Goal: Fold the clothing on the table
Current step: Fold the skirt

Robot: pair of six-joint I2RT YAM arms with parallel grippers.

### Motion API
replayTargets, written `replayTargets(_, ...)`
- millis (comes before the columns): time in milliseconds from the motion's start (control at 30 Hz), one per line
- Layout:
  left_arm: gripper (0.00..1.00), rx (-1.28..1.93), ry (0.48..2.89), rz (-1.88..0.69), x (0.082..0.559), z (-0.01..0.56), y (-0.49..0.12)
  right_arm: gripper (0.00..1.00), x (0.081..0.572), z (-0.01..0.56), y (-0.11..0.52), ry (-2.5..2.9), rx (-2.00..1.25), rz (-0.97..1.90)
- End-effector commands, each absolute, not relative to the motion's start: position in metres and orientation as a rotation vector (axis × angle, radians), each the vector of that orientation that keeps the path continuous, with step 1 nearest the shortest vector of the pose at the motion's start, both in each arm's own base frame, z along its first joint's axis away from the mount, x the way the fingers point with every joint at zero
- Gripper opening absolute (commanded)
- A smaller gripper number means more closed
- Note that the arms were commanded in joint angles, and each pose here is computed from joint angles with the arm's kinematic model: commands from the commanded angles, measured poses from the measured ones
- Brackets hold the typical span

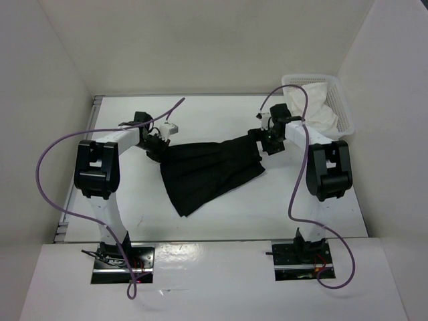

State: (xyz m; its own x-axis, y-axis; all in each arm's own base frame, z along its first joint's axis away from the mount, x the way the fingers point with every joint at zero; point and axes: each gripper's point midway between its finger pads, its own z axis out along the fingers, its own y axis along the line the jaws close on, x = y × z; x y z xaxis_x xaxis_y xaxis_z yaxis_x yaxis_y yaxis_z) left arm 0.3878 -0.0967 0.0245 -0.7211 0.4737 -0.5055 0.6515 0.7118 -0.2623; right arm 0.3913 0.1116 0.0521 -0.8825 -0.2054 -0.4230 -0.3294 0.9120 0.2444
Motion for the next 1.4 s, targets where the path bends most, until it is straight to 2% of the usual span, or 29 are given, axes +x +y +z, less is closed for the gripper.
replayTargets(0, 0.00, 0.858, 2.477, -0.643, 0.384, 0.042, -0.101, 0.99, 0.399, 0.050, 0.106, 2.678, -0.390, 0.439)
replayTargets(333, 0.00, 0.858, 2.486, -0.647, 0.382, 0.042, -0.101, 0.99, 0.383, 0.025, 0.118, 2.755, -0.399, 0.573)
replayTargets(600, 0.00, 0.858, 2.480, -0.661, 0.379, 0.043, -0.102, 0.91, 0.377, 0.018, 0.123, 2.773, -0.401, 0.627)
replayTargets(800, 0.00, 0.859, 2.475, -0.673, 0.379, 0.044, -0.104, 0.68, 0.369, 0.011, 0.133, 2.800, -0.438, 0.641)
replayTargets(833, 0.00, 0.859, 2.475, -0.673, 0.379, 0.044, -0.104, 0.61, 0.368, 0.007, 0.133, 2.809, -0.436, 0.643)
replayTargets(933, 0.00, 0.859, 2.475, -0.673, 0.379, 0.044, -0.104, 0.52, 0.366, 0.007, 0.137, 2.809, -0.451, 0.645)
replayTargets(1000, 0.00, 0.859, 2.475, -0.673, 0.379, 0.044, -0.104, 0.40, 0.362, 0.003, 0.140, 2.828, -0.461, 0.650)
replayTargets(1100, 0.00, 0.859, 2.475, -0.673, 0.379, 0.044, -0.104, 0.30, 0.362, 0.003, 0.140, 2.825, -0.474, 0.648)
replayTargets(1133, 0.00, 0.859, 2.470, -0.684, 0.378, 0.045, -0.105, 0.22, 0.363, 0.002, 0.143, 2.824, -0.487, 0.650)
replayTargets(1200, 0.00, 0.859, 2.470, -0.684, 0.378, 0.045, -0.105, 0.14, 0.361, 0.002, 0.143, 2.833, -0.486, 0.651)
replayTargets(1233, 0.00, 0.859, 2.470, -0.684, 0.378, 0.045, -0.105, 0.05, 0.361, 0.001, 0.141, 2.836, -0.485, 0.636)
replayTargets(1267, 0.00, 0.859, 2.470, -0.684, 0.378, 0.045, -0.105, 0.00, 0.362, 0.001, 0.140, 2.839, -0.483, 0.620)
replayTargets(1367, 0.00, 0.859, 2.470, -0.684, 0.378, 0.045, -0.105, 0.00, 0.370, 0.017, 0.138, 2.794, -0.497, 0.553)
